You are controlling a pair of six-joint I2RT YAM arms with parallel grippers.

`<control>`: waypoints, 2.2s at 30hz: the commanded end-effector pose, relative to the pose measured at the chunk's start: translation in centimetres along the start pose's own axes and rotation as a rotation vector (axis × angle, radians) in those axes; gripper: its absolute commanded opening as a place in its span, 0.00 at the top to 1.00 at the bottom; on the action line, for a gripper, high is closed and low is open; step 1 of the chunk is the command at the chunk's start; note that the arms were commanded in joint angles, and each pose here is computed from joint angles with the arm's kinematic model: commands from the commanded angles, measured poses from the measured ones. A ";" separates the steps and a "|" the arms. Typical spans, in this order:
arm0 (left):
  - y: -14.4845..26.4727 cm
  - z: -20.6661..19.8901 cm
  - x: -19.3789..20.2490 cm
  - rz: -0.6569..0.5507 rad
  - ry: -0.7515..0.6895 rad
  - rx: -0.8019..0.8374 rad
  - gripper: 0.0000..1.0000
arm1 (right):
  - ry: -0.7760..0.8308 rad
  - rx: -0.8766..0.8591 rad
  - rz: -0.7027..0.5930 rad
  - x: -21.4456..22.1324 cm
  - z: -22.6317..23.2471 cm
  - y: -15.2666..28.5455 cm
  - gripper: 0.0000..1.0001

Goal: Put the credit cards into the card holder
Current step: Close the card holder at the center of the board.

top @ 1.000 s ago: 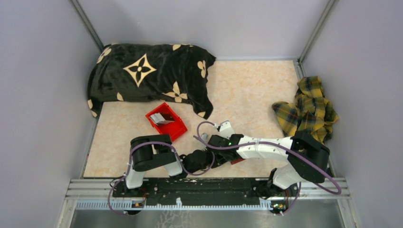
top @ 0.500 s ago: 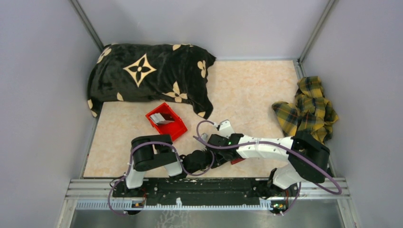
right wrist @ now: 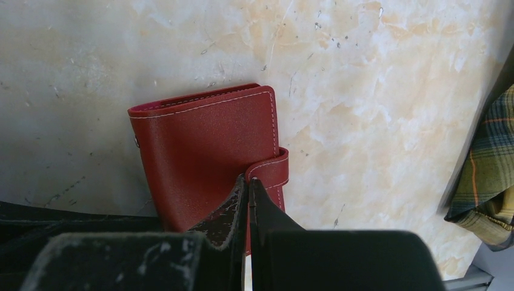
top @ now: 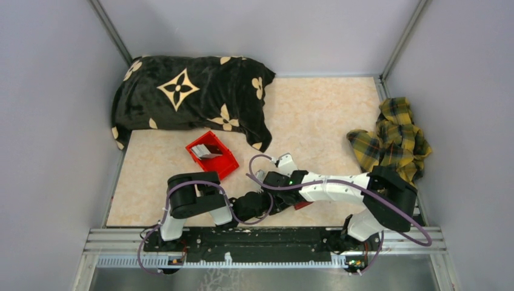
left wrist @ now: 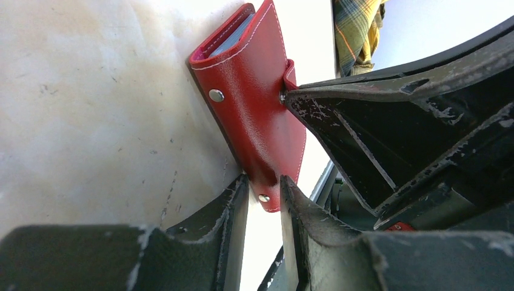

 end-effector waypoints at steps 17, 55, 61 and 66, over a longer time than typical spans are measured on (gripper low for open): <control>1.9 6.5 0.6 0.047 -0.089 -0.221 0.66 | 0.007 -0.067 0.009 -1.7 2.5 -0.5 1.00; 3.2 7.2 0.0 0.033 -0.044 -0.184 0.71 | -0.002 -0.232 0.062 -0.9 8.8 -1.8 1.00; 3.2 7.1 0.0 0.036 -0.047 -0.183 0.72 | -0.028 -0.283 0.084 0.1 9.5 -2.2 1.00; 3.3 7.2 0.1 0.037 -0.049 -0.190 0.73 | -0.080 -0.331 0.114 1.3 9.6 -2.6 1.00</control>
Point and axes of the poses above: each gripper's point midway between its finger pads, its own y axis back along the fingers, its own z axis along the line the jaws close on, x = y × z, the point moved 7 cm from there along y, back along the fingers, and after that the axes turned 9 degrees about y, right-handed, at the moved point
